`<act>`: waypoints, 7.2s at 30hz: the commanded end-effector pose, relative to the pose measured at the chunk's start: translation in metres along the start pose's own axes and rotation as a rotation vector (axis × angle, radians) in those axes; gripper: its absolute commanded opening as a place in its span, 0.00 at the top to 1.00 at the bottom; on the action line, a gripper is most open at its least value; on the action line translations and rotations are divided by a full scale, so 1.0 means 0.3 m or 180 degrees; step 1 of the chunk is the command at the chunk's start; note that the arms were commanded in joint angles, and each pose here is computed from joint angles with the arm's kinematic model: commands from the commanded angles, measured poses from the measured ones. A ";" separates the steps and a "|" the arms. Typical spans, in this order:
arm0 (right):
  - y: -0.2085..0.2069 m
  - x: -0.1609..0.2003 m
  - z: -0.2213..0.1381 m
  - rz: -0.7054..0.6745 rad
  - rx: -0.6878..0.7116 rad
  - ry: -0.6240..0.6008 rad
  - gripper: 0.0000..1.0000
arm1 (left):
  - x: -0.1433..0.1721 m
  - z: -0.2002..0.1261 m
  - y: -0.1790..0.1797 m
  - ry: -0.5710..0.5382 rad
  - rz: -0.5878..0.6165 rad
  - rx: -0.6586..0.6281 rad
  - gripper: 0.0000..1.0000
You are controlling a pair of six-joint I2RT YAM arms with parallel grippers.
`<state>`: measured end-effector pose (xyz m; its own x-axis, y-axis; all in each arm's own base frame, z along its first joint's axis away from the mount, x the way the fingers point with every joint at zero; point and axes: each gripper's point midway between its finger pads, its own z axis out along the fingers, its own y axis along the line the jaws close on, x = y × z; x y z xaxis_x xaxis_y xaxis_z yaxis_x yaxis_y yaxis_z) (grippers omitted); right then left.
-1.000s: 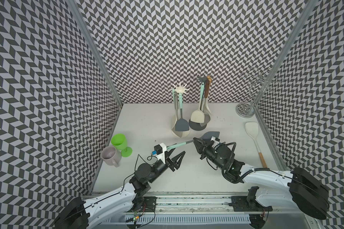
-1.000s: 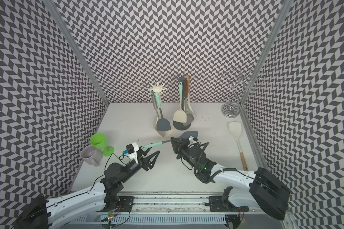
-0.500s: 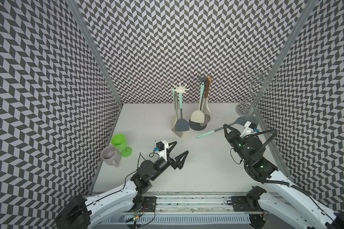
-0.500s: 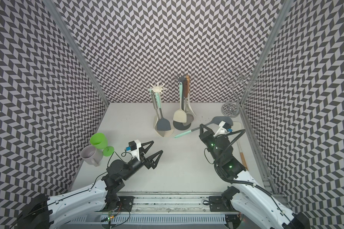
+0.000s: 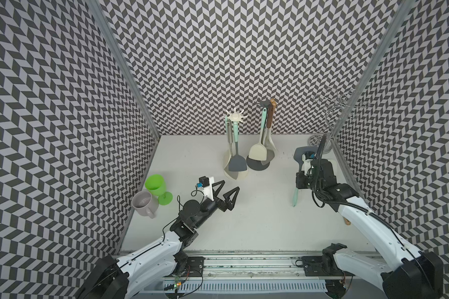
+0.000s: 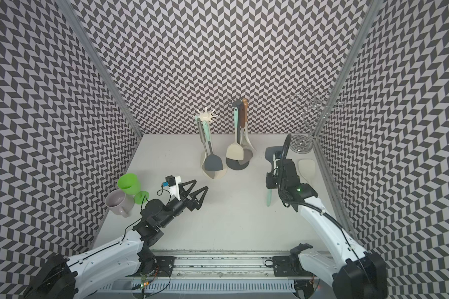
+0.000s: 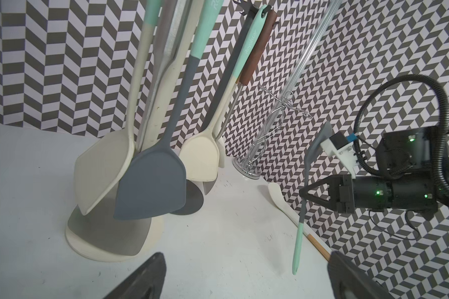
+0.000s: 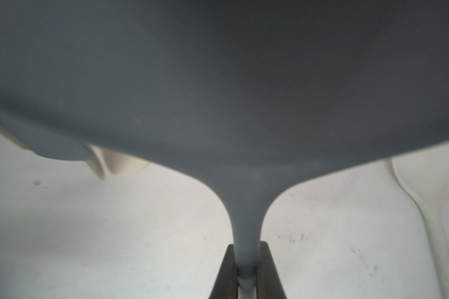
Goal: Take the spatula off the kitchen utensil rack
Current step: Place the spatula at the center of the board, then take off the spatula from the rack.
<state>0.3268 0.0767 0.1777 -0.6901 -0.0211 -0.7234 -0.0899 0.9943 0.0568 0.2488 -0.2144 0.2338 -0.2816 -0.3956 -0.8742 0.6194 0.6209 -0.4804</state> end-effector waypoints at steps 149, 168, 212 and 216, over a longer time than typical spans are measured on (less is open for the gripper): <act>0.316 0.072 -0.205 0.0623 -0.2677 -0.1524 0.03 | 0.032 0.044 0.099 0.0180 0.0050 -0.0286 0.01; 0.431 0.147 -0.136 -0.0111 -0.2288 -0.1545 0.17 | -0.004 0.005 0.160 0.0052 -0.0189 -0.0361 0.01; 0.891 -0.504 -0.025 -0.0613 -0.2283 -0.2938 0.44 | -0.006 -0.068 0.316 -0.0048 -0.0973 -0.0303 0.01; 0.948 -0.500 -0.001 -0.0685 -0.2333 -0.2917 0.43 | -0.005 -0.069 0.318 -0.0048 -0.0975 -0.0309 0.02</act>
<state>0.4116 0.3487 0.2721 0.0231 0.1575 -0.9872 -0.7027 0.7050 0.0960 0.2963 -0.1410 0.1816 -0.4514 -0.5847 -0.6741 0.4046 0.5392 -0.7386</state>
